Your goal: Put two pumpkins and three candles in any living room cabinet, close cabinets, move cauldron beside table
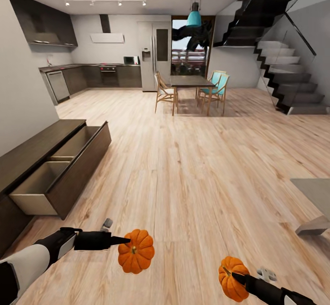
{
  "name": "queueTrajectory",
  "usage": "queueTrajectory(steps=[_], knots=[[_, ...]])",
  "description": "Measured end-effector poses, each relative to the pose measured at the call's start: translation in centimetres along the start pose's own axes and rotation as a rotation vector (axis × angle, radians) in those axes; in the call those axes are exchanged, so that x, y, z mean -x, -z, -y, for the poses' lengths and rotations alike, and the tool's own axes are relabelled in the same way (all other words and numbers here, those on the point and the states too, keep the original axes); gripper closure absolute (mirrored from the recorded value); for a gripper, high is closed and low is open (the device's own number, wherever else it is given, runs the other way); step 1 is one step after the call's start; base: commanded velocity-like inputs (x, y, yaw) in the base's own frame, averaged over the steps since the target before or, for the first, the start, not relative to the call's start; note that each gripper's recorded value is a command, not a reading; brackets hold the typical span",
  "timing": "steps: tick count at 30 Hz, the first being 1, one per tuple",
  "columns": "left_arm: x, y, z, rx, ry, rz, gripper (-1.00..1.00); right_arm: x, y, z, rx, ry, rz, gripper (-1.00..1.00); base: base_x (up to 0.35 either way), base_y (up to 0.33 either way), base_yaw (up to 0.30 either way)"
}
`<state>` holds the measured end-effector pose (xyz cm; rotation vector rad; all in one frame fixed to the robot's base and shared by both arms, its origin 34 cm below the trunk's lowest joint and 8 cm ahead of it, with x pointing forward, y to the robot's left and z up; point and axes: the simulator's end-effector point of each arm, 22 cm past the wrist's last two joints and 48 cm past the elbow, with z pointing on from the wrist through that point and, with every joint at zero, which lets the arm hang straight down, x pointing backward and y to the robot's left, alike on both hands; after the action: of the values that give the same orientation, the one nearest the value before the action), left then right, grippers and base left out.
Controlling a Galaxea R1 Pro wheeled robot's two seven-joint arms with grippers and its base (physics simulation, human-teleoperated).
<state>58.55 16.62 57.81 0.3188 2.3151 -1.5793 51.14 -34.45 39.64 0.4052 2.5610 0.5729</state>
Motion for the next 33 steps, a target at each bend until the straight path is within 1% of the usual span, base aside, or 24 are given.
queueTrajectory(steps=[33], knots=[[0.01,-0.09,0.06,-0.002,-0.001,0.0,1.0,-0.06,-0.06,-0.11,0.002,0.0,-0.001,1.0,0.33,0.0,0.0]])
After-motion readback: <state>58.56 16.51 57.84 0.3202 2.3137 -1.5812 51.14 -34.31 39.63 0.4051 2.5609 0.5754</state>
